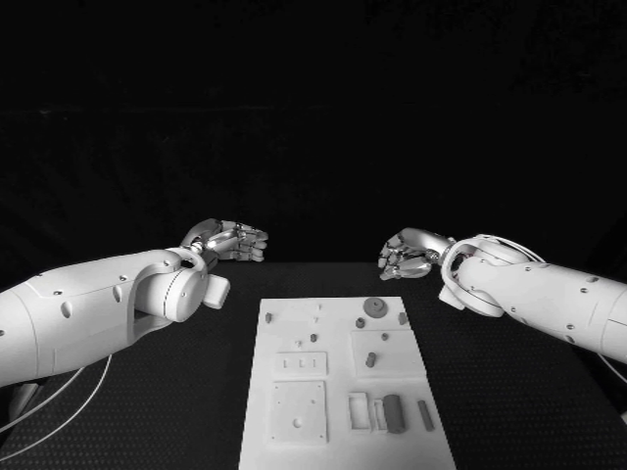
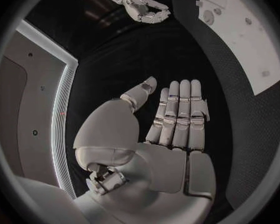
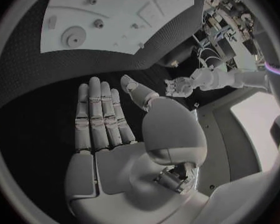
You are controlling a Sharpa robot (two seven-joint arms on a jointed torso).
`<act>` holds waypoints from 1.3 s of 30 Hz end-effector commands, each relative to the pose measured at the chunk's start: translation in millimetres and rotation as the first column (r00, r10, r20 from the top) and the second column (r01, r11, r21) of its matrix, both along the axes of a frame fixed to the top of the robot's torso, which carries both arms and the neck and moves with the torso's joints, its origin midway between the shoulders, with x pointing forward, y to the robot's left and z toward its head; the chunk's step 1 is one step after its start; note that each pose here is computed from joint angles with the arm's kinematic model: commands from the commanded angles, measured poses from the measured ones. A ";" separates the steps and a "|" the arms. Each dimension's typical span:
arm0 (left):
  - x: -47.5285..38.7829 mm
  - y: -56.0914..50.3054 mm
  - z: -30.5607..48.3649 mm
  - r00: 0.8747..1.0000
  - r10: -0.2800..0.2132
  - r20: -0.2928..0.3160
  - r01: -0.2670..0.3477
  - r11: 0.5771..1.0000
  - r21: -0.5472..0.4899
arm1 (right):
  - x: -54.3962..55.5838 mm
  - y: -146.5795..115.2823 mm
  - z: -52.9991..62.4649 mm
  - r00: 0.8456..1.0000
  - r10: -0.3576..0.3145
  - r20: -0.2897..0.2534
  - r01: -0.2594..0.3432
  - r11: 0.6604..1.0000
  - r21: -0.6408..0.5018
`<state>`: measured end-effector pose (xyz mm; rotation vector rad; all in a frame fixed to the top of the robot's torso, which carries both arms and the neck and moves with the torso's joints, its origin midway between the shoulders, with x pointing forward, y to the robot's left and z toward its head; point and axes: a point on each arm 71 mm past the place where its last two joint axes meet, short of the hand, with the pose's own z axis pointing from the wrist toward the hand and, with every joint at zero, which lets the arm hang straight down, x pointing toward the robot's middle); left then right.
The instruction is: Assemble the parts on the task board
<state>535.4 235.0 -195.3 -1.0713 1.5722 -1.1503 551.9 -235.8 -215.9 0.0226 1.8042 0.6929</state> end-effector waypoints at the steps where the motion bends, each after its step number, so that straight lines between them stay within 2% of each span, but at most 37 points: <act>1: -6.7 -6.9 1.1 0.999 -0.050 0.018 0.050 0.999 -0.010 | -6.1 8.3 -5.7 0.994 0.089 0.061 -0.073 0.971 -0.229; 4: -13.9 -7.7 0.9 0.998 -0.062 0.013 0.062 0.998 -0.021 | -10.2 15.6 -7.9 0.988 0.128 0.086 -0.099 0.954 -0.281; 9: -19.7 -10.1 0.6 0.997 -0.077 0.008 0.077 0.997 -0.032 | -15.0 24.7 -13.3 0.979 0.168 0.118 -0.119 0.934 -0.338; 20: -30.0 -13.7 1.7 0.994 -0.110 0.004 0.110 0.993 -0.050 | -22.5 34.7 -29.2 0.967 0.228 0.114 -0.161 0.893 -0.419; 30: -35.1 -20.1 2.8 0.991 -0.135 0.003 0.135 0.989 -0.060 | -23.9 36.2 -38.6 0.964 0.245 0.108 -0.171 0.873 -0.456; 39: -36.1 -17.8 3.0 0.991 -0.133 0.001 0.133 0.989 -0.060 | -22.5 31.5 -41.2 0.965 0.240 0.109 -0.160 0.861 -0.483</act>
